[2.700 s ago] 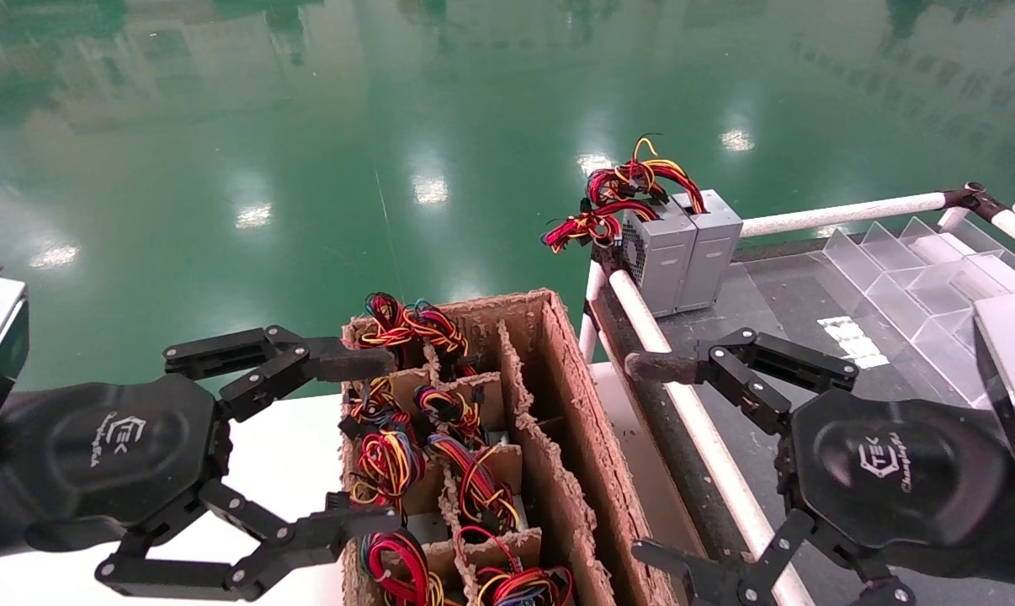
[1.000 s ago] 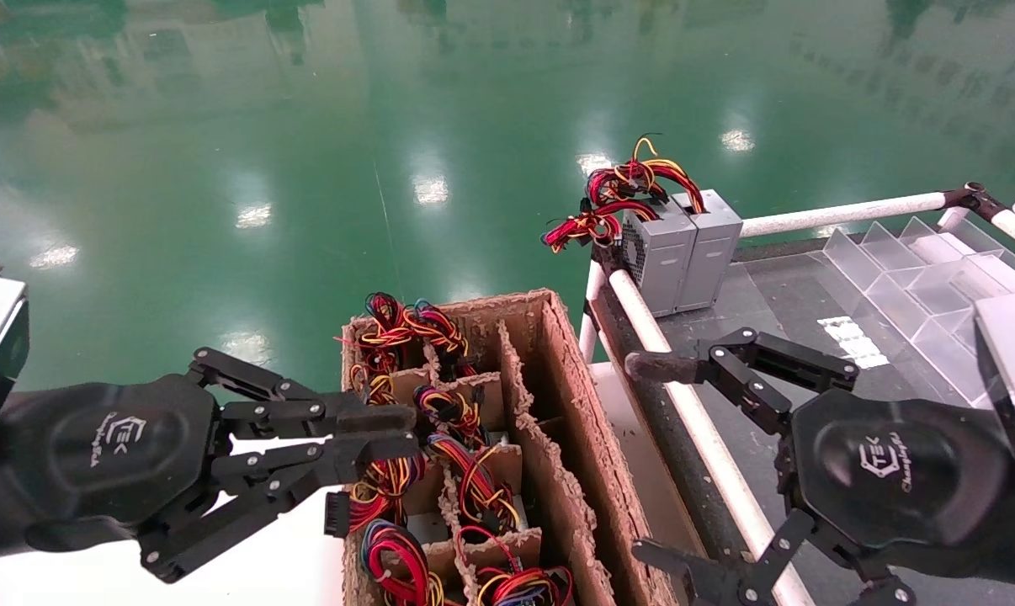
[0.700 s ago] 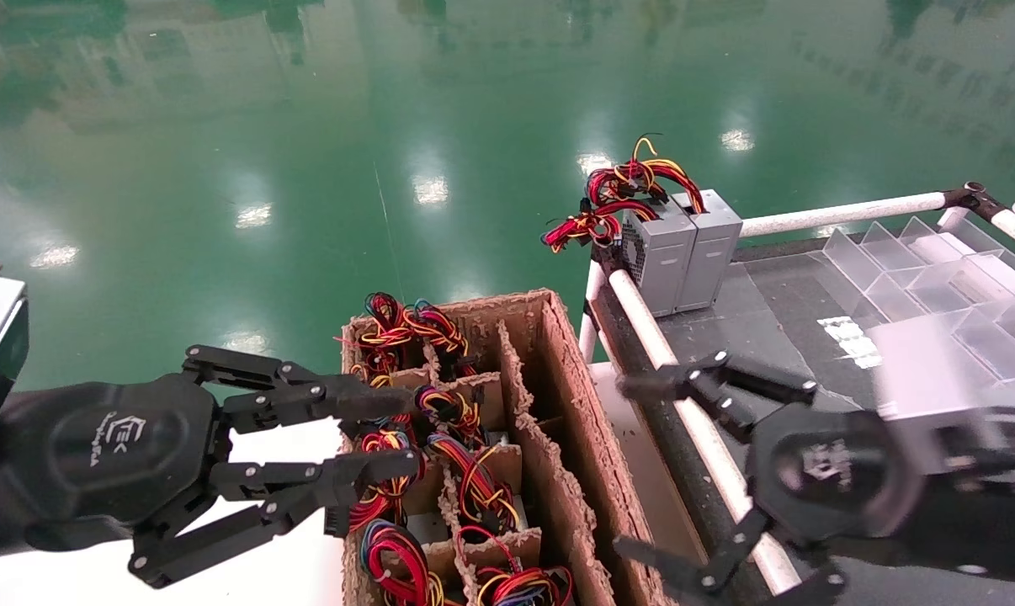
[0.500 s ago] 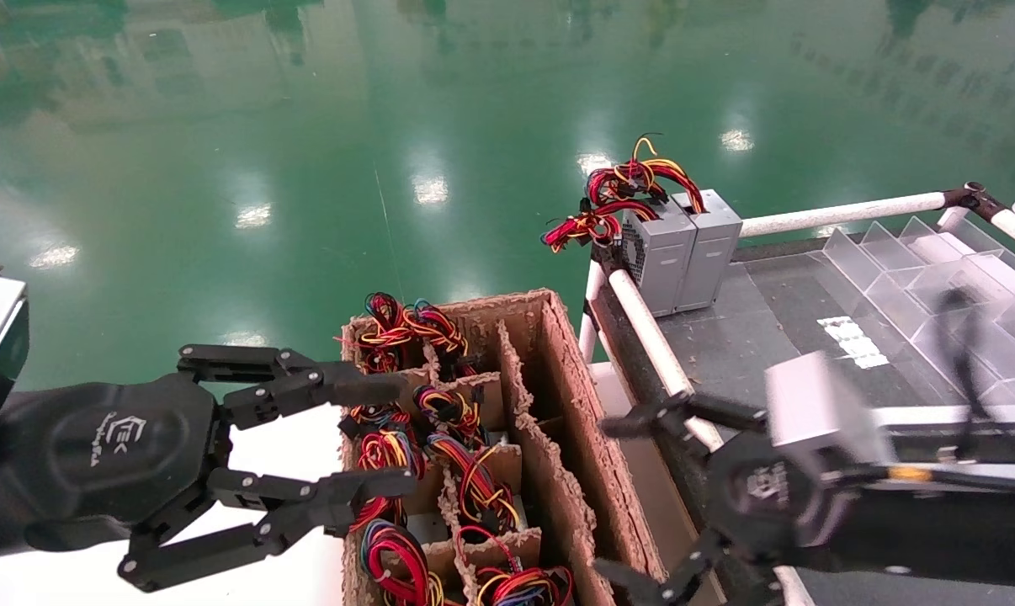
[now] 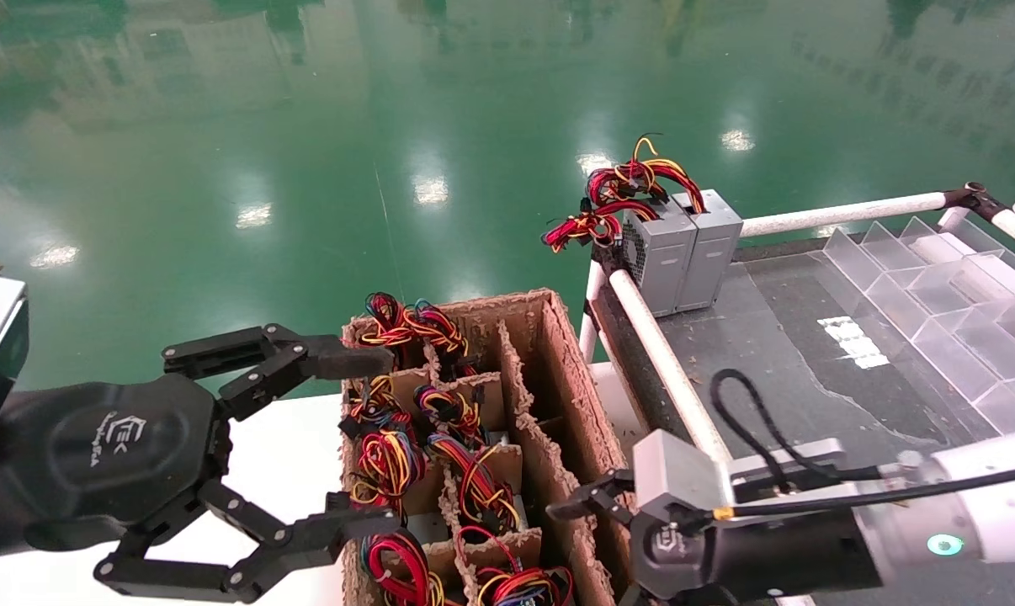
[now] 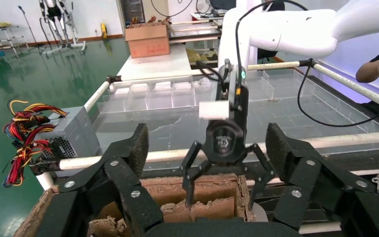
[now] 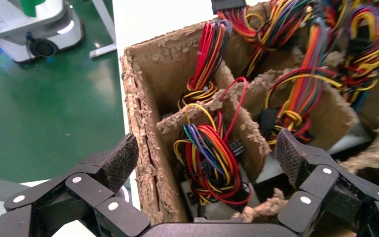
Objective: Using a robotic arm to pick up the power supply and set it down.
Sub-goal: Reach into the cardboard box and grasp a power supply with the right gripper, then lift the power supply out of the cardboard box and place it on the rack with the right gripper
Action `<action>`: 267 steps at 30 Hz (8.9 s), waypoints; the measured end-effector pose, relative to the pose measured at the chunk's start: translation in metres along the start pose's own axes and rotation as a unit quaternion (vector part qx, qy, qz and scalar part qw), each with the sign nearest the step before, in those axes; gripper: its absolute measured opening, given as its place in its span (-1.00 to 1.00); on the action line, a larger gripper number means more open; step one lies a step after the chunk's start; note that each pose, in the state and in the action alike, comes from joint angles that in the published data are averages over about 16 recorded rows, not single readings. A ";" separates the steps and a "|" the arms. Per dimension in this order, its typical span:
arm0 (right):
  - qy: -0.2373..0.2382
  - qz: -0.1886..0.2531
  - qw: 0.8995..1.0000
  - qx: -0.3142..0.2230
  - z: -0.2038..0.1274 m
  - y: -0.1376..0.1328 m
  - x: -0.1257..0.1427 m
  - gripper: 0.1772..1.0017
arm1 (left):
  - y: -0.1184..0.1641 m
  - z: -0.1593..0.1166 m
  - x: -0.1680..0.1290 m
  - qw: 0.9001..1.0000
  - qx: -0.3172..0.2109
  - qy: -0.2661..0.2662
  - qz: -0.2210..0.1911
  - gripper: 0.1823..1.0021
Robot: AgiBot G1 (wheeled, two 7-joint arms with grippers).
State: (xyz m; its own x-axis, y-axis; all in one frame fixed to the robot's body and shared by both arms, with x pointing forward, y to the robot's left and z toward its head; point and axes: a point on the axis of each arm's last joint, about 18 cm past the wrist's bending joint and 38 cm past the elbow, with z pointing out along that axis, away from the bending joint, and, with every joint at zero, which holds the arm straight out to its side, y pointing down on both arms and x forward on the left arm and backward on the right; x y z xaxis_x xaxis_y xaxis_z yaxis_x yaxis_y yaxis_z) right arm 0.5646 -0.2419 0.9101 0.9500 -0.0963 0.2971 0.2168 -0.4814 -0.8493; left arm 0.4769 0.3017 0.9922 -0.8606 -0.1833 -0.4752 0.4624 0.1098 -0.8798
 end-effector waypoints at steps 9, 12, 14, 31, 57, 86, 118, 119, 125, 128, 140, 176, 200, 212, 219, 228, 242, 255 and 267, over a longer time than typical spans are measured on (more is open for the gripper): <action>-0.027 0.037 0.999 0.003 0.019 0.009 0.004 1.00 | 0.000 0.000 0.000 1.000 0.000 0.000 0.000 0.79; -0.035 0.050 0.998 0.005 0.024 0.013 0.004 1.00 | 0.000 0.000 0.000 1.000 0.000 0.000 0.000 0.86; -0.039 0.058 0.998 0.005 0.027 0.015 0.005 1.00 | 0.000 0.000 0.000 1.000 0.000 0.000 0.000 0.90; -0.044 0.119 0.992 0.020 0.042 0.034 0.018 1.00 | 0.000 0.000 0.000 1.000 0.000 0.000 0.000 1.00; -0.034 0.110 0.993 -0.003 0.055 0.050 0.034 1.00 | 0.000 0.000 0.000 1.000 0.000 0.000 0.000 1.00; -0.027 0.098 0.995 -0.014 0.053 0.053 0.039 0.29 | 0.000 0.000 0.000 1.000 0.000 0.000 0.000 1.00; -0.025 0.107 0.994 0.019 0.049 0.050 0.039 -0.93 | 0.000 0.000 0.000 1.000 0.000 0.000 0.000 1.00; -0.025 0.106 0.994 0.022 0.048 0.049 0.039 -0.94 | 0.000 0.000 0.000 1.000 0.000 0.000 0.000 1.00; -0.022 0.099 0.994 0.045 0.038 0.039 0.038 -0.96 | 0.000 0.000 0.000 1.000 0.000 0.000 0.000 1.00; -0.019 0.091 0.994 0.060 0.031 0.032 0.037 -0.96 | 0.000 0.000 0.000 1.000 0.000 0.000 0.000 1.00; 0.017 0.050 0.987 0.153 -0.021 -0.009 0.037 -0.96 | 0.000 0.000 0.000 1.000 0.000 0.000 0.000 1.00; 0.350 0.019 0.913 0.209 -0.211 -0.028 0.114 -0.97 | 0.000 0.000 0.000 1.000 0.000 0.000 0.000 1.00; 0.395 0.058 0.898 0.183 -0.221 0.008 0.120 -0.97 | 0.000 0.000 0.000 1.000 0.000 0.000 0.000 1.00; 0.413 0.044 0.894 0.168 -0.203 0.009 0.138 -0.97 | 0.000 0.000 0.000 1.000 0.000 0.000 0.000 1.00; 0.442 0.016 0.884 0.150 -0.198 -0.002 0.156 -0.97 | 0.000 0.000 0.000 1.000 0.000 0.000 0.000 1.00; 0.474 -0.003 0.871 0.133 -0.201 -0.015 0.173 -0.97 | 0.000 0.000 0.000 1.000 0.000 0.000 0.000 1.00; 0.499 0.020 0.859 0.111 -0.208 -0.009 0.182 -0.97 | 0.000 0.000 0.000 1.000 0.000 0.000 0.000 1.00; 0.533 0.024 0.841 0.090 -0.214 -0.013 0.196 -0.97 | 0.000 0.000 0.000 1.000 0.000 0.000 0.000 1.00; 0.568 0.010 0.821 0.048 -0.204 -0.021 0.218 -0.97 | 0.000 0.000 0.000 1.000 0.000 0.000 0.000 1.00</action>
State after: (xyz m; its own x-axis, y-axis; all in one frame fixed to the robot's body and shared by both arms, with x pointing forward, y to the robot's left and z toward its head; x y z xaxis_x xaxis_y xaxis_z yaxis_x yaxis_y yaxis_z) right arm 0.7211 -0.4301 1.0817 0.1421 -0.8809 0.4515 0.2717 -0.4039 -0.8735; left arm 0.4770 0.3019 0.9923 -0.8606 -0.1840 -0.4749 0.4622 0.1096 -0.8800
